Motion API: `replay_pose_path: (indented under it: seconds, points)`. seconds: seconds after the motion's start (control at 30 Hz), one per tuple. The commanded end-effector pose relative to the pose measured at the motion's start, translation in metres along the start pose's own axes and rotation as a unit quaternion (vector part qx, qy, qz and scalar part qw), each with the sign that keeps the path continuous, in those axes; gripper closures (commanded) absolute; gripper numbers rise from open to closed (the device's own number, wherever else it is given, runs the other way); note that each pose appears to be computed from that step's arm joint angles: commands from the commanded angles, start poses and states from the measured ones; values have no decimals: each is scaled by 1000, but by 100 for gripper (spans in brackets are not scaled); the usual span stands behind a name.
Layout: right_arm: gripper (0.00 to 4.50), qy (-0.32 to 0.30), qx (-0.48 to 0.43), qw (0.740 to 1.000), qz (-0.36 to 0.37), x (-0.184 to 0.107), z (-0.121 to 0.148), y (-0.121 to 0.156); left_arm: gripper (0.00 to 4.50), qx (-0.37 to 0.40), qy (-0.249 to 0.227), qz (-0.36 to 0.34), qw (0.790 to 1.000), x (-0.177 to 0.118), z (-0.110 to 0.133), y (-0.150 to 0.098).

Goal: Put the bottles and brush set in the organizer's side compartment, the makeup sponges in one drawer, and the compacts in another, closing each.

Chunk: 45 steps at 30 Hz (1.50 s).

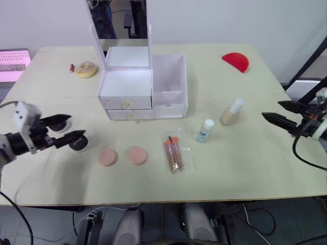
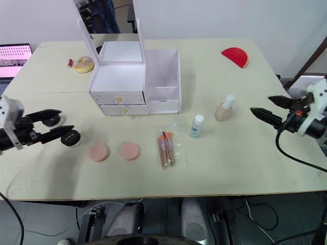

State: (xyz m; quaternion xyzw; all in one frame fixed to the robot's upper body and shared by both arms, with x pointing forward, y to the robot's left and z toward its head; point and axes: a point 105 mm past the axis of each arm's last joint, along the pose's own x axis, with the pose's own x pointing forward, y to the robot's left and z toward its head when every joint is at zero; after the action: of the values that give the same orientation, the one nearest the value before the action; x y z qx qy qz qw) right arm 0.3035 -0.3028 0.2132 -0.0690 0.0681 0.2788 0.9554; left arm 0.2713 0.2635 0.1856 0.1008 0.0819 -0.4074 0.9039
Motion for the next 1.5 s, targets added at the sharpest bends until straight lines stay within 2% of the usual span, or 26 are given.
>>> replay_pose_path:
  seconds: [0.03, 0.17, 0.37, 0.43, 0.53, 0.67, 1.2, 1.23, 1.27, 1.3, 1.43, 1.47, 1.5]
  points:
    - [0, -4, -17, 1000, 11, 13, 14, 8, 4, 31, -8, -94, 995, 12, 30, -42]
    - [0, 5, -4, 1000, 10, 35, 12, 12, 4, 48, -18, -140, 989, 29, 50, -70]
    - [0, 22, 19, 999, -20, 53, -1, 7, 4, 63, -43, -147, 986, 50, 78, -83]
    - [0, 24, 27, 999, -26, 58, -6, 7, 4, 65, -39, -150, 986, 54, 83, -88]
    - [0, 28, 30, 999, -32, 63, -10, 5, 4, 63, -9, -155, 986, 55, 82, -92]
    - [0, 31, 41, 998, -41, 67, -20, 2, 4, 39, 8, -169, 985, 54, 81, -99]
    - [0, 7, 56, 997, -53, 81, -23, -7, 4, 54, -4, -147, 988, 54, 85, -97]
    - [57, 4, 57, 997, -54, 81, -22, -7, 0, 54, -4, -146, 988, 54, 85, -97]
    - [79, 1, 58, 997, -54, 81, -21, -7, 0, 54, -3, -146, 988, 54, 85, -97]
    - [123, 0, 58, 997, -54, 82, -21, -7, 0, 55, -2, -145, 988, 54, 84, -97]
    - [326, 0, 59, 997, -51, 82, -21, -6, 0, 55, -3, -142, 988, 53, 85, -96]
    - [365, 1, 58, 997, -50, 82, -21, -6, 0, 55, -3, -142, 988, 53, 85, -96]
    - [365, 0, 57, 997, -49, 83, -20, -6, 0, 54, -4, -141, 989, 53, 85, -95]
